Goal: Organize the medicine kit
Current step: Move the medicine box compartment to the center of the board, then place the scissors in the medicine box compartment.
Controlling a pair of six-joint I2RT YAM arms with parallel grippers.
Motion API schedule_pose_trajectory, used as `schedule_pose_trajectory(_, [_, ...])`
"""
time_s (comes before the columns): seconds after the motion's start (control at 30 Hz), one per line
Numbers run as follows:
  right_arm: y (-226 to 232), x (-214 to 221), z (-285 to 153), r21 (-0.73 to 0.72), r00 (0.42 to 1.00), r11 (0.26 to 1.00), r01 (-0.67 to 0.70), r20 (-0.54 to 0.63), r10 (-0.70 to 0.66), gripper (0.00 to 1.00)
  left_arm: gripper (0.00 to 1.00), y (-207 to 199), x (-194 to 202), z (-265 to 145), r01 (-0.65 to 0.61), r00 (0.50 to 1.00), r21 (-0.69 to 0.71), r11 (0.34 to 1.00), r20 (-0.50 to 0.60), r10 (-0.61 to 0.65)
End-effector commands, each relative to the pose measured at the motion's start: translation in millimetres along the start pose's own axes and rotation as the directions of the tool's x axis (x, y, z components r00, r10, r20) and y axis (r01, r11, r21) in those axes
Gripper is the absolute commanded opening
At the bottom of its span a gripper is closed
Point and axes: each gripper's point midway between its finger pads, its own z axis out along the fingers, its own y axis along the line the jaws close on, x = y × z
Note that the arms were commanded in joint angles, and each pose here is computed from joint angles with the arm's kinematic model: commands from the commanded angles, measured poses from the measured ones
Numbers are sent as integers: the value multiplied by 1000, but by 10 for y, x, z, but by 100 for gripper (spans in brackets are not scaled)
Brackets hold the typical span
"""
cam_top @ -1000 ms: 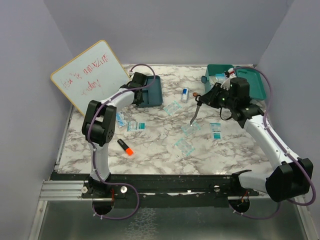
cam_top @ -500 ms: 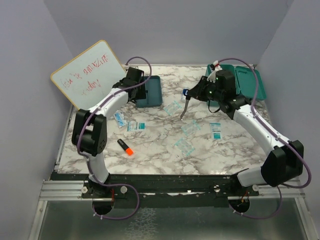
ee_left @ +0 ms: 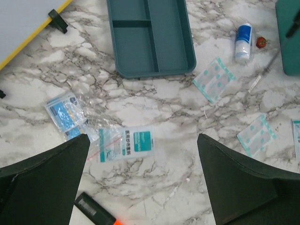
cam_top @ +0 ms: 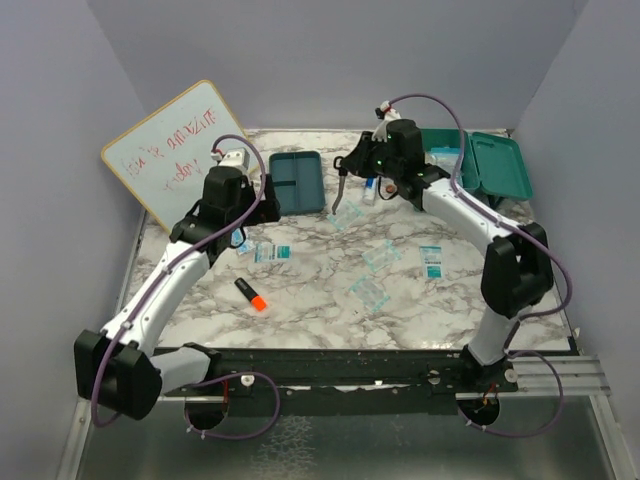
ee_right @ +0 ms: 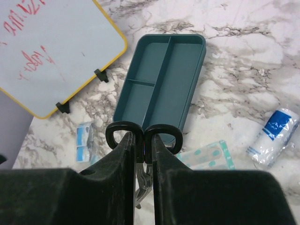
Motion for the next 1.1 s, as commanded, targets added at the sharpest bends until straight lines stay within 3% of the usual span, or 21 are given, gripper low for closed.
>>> schedule_pose_trajectory(0.0, [-14, -156, 373, -3, 994, 997, 78, 80, -77, 1, 99, -6, 200, -232, -33, 999, 75, 997, 21, 31])
schedule_pose_trajectory(0.2, [-54, -177, 797, -3, 986, 990, 144, 89, -143, 1, 99, 203, 348, -381, -98, 994, 18, 995, 43, 97])
schedule_pose_trajectory(0.37, [-74, -194, 1051, 2, 982, 987, 160, 104, -159, 1, 99, 77, 307, -467, -88, 994, 88, 992, 69, 82])
schedule_pose_trajectory(0.8, [12, 57, 1599, 65, 965, 967, 246, 80, -250, 1, 99, 38, 300, -491, -90, 994, 110, 990, 71, 83])
schedule_pose_trajectory(1.07, [-231, 258, 1771, 192, 963, 947, 257, 26, -267, 1, 99, 34, 285, -508, -89, 994, 111, 990, 76, 81])
